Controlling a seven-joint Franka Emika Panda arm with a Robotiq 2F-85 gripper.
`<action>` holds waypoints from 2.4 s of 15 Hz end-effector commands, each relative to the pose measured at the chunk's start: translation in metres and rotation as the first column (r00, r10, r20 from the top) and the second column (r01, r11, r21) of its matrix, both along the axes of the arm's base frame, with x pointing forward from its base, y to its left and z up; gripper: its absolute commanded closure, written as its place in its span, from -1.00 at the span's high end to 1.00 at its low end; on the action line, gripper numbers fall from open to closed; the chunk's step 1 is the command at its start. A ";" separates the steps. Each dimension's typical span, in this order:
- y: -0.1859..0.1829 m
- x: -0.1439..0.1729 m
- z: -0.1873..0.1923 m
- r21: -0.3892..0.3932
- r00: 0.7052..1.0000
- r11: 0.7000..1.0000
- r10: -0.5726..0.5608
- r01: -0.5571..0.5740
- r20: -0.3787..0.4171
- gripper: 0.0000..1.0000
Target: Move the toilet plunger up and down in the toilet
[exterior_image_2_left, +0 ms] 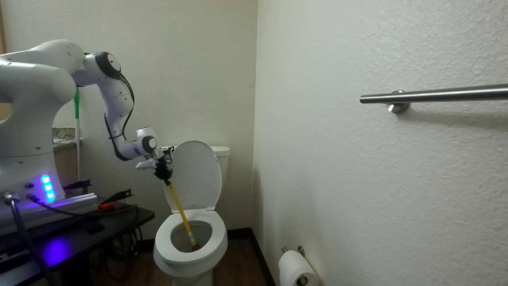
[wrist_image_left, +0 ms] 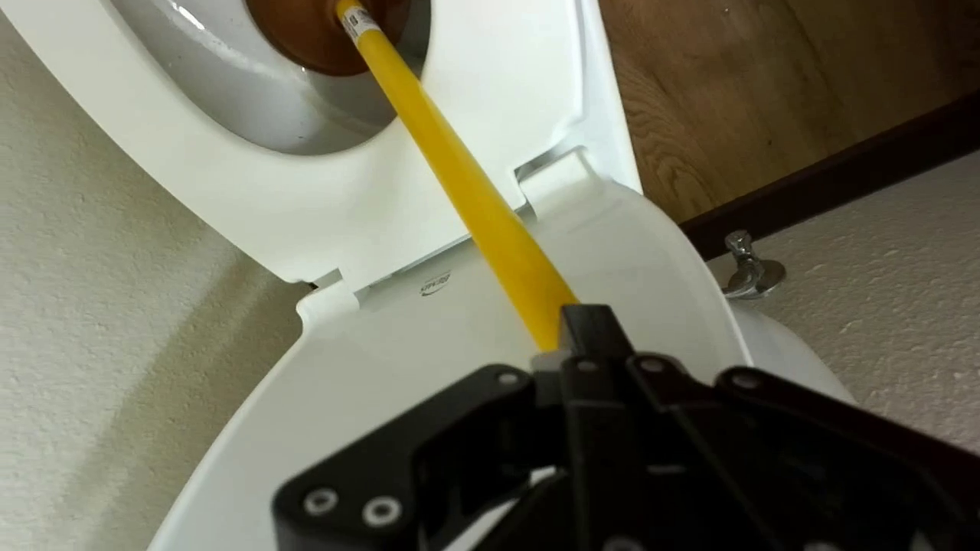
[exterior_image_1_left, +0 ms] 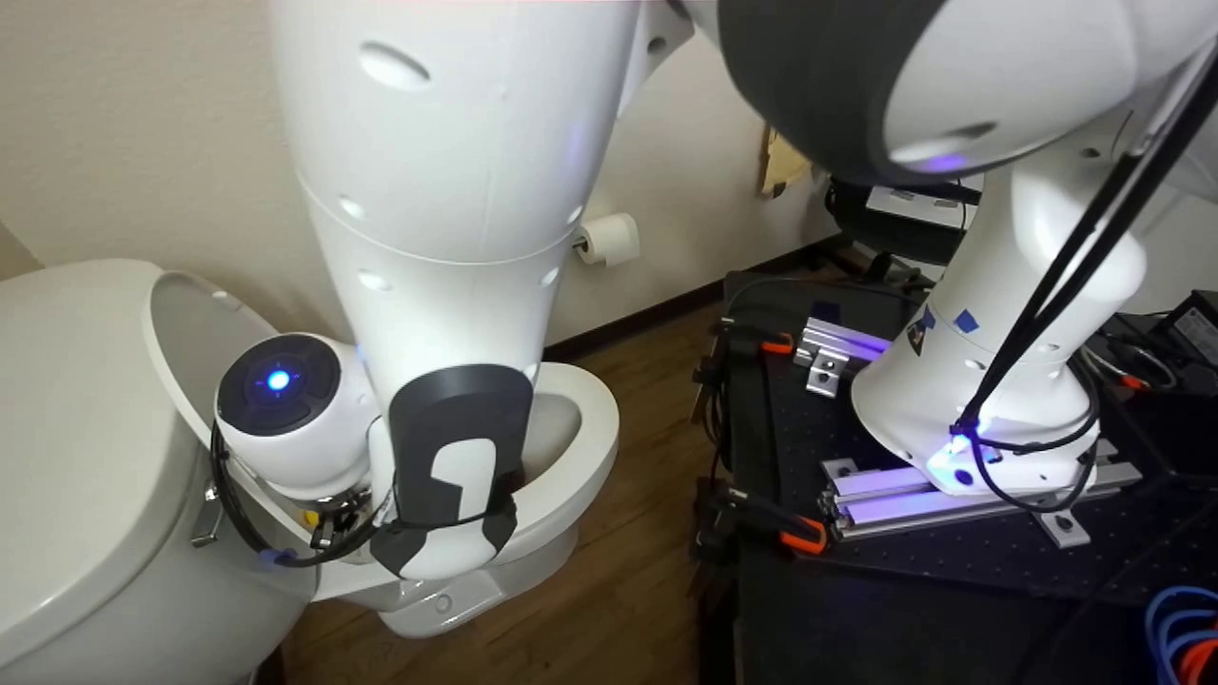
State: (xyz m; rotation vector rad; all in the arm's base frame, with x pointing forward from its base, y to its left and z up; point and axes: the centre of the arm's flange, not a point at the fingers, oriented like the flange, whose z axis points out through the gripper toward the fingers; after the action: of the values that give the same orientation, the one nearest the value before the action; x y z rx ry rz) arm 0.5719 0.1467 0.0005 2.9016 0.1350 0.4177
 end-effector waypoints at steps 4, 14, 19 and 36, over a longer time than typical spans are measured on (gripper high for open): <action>-0.015 -0.001 0.010 -0.067 0.999 0.998 -0.011 0.009 -0.039 -0.22; -0.007 -0.030 0.028 -0.127 0.968 0.990 -0.083 0.054 -0.238 1.00; 0.009 -0.043 0.052 -0.128 0.935 0.990 -0.101 0.060 -0.341 1.00; 0.028 -0.021 0.003 0.043 0.987 0.998 0.045 -0.039 -0.152 1.00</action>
State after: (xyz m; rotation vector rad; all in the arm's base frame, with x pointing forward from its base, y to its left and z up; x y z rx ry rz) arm 0.5444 0.1717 0.0096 2.9628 0.1942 0.1643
